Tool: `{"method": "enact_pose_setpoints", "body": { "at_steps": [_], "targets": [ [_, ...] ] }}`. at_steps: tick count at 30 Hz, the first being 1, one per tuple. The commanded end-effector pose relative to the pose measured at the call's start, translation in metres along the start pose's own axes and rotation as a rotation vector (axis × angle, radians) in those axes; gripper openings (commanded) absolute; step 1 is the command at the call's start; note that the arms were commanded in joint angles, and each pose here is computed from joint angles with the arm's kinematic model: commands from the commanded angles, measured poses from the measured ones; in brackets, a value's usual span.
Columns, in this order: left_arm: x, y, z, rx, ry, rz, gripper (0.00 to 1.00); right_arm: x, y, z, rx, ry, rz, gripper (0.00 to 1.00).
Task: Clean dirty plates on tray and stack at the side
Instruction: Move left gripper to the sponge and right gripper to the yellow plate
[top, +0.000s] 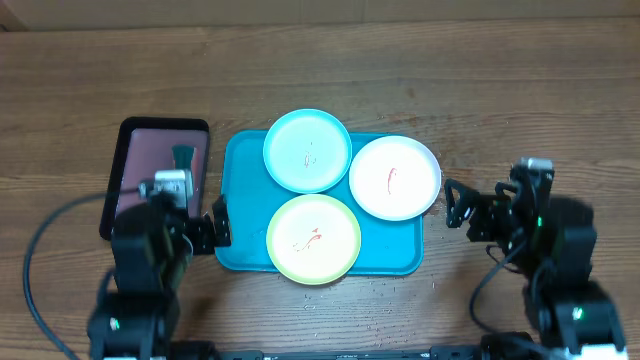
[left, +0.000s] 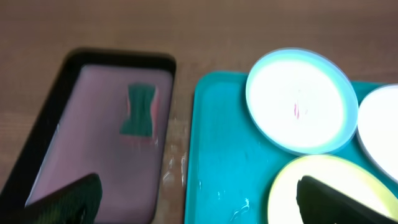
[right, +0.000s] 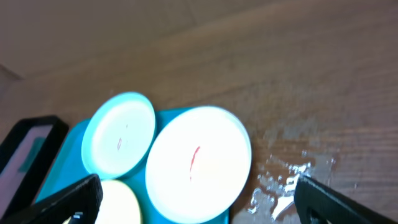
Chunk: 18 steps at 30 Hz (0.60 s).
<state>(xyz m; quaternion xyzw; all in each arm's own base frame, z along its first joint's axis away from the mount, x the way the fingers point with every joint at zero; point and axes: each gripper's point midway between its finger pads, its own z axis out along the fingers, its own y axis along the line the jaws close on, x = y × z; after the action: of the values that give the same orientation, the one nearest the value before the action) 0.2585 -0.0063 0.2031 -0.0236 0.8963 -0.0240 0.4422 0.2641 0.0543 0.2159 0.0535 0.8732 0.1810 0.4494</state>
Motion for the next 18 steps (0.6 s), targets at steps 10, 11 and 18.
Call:
{"method": "enact_pose_setpoints", "body": {
  "at_steps": [10, 11, 18],
  "targets": [
    [0.001, -0.023, -0.002, 0.103, 0.276, -0.052, 1.0, -0.008, 0.043, 0.016, -0.192, 0.224, 0.057, 1.0],
    [0.001, -0.022, -0.002, 0.099, 0.276, -0.051, 1.0, -0.007, 0.044, 0.017, -0.198, 0.229, 0.056, 1.0],
    [-0.031, 0.013, 0.003, -0.013, 0.191, -0.137, 1.0, 0.015, 0.073, 0.026, -0.253, 0.319, -0.009, 1.0]
  ]
}}
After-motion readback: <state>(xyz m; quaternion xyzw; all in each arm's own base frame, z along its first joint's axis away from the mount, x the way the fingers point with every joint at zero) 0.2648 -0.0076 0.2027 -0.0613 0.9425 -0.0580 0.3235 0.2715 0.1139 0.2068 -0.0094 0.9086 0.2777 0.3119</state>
